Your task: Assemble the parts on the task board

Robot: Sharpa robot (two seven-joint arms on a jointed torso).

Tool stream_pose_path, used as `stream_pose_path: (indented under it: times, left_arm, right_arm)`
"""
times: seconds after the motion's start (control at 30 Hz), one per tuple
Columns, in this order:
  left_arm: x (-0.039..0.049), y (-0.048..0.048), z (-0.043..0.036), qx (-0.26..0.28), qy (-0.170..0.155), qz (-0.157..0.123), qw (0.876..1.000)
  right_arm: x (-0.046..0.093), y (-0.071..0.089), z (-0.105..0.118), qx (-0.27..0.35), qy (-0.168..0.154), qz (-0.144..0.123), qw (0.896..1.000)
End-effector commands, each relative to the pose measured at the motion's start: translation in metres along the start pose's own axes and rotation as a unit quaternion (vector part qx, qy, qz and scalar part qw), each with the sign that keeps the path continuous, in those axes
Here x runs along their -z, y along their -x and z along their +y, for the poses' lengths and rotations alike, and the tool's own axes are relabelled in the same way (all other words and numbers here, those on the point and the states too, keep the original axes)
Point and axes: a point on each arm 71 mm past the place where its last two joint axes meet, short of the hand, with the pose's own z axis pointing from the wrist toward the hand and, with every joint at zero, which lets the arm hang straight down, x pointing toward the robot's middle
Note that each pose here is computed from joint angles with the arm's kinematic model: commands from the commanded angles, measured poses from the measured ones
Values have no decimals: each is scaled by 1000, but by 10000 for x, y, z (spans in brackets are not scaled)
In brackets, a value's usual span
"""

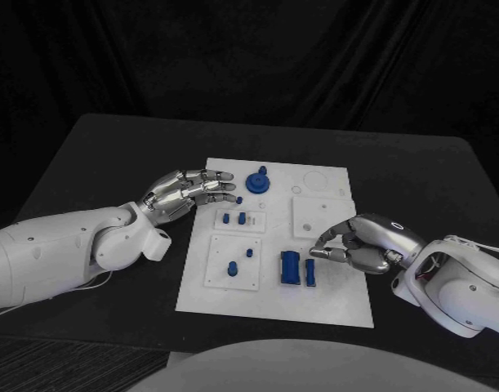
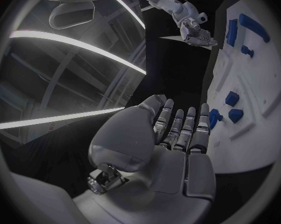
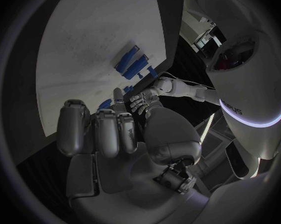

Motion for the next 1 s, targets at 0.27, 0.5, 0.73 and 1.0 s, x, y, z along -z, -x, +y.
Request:
stream_pose_path:
  times: [0.27, 0.5, 0.73, 1.0]
  left_arm:
    - [62, 14, -164, -64, -104, -22, 992]
    - [64, 37, -149, -63, -94, -18, 993]
    - [64, 46, -136, -59, -85, -14, 995]
    - [65, 54, -126, -56, -79, -12, 995]
  right_arm:
    - [33, -134, 28, 35, 44, 12, 998]
    - [18, -175, 25, 37, 41, 22, 998]
    - [4, -229, -4, 41, 24, 41, 998]
    - [-5, -275, -18, 45, 12, 56, 997]
